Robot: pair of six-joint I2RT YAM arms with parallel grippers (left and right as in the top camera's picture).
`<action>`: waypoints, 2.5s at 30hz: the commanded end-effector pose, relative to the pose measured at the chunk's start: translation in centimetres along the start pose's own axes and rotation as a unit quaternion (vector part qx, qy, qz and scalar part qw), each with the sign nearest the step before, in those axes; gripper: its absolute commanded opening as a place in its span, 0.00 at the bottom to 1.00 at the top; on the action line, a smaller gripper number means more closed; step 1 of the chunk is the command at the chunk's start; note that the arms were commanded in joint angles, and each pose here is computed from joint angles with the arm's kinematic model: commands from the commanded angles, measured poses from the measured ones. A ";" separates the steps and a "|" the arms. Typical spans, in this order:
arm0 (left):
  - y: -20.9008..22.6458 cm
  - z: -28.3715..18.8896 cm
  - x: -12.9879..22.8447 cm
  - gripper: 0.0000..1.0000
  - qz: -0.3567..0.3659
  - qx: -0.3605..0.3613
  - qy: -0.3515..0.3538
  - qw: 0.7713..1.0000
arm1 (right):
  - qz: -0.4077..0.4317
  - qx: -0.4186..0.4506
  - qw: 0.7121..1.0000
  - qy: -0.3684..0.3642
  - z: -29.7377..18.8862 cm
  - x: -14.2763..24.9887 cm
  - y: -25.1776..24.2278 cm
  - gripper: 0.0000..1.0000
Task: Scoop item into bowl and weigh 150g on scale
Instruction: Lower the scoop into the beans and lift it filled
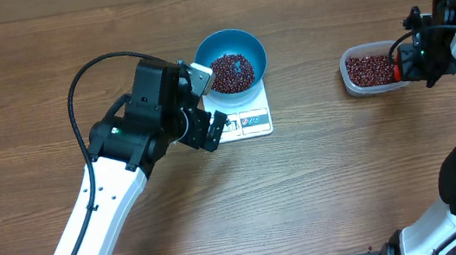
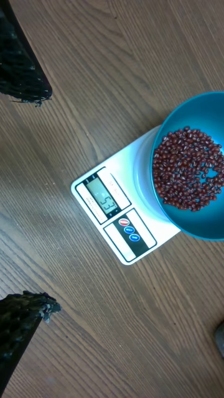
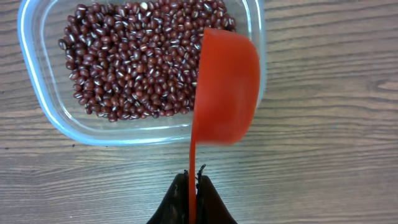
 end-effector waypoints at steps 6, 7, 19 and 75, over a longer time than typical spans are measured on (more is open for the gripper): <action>0.0 -0.1 0.0 1.00 -0.006 -0.003 -0.004 1.000 | -0.009 -0.053 0.998 0.040 4.0 -0.1 0.5 0.04; 0.0 -0.1 0.0 1.00 -0.006 -0.003 -0.004 1.000 | -0.009 -0.065 0.997 0.039 4.2 -0.2 0.7 0.04; 0.0 -0.1 0.0 1.00 -0.006 -0.003 -0.004 1.000 | -0.027 -0.143 0.989 0.037 5.5 -0.8 3.7 0.04; 0.0 -0.1 0.0 1.00 -0.006 -0.003 -0.004 1.000 | 0.119 -0.509 0.845 -0.111 1.5 0.2 -0.3 0.04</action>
Point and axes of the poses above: each gripper's point midway between its finger pads, its own z axis out along the fingers, its own y axis along the line the jaws close on, x = y × z, the point moved 7 cm from there along -z, back along the fingers, and after that the axes turned 5 degrees about -z, right-handed, at the moved point
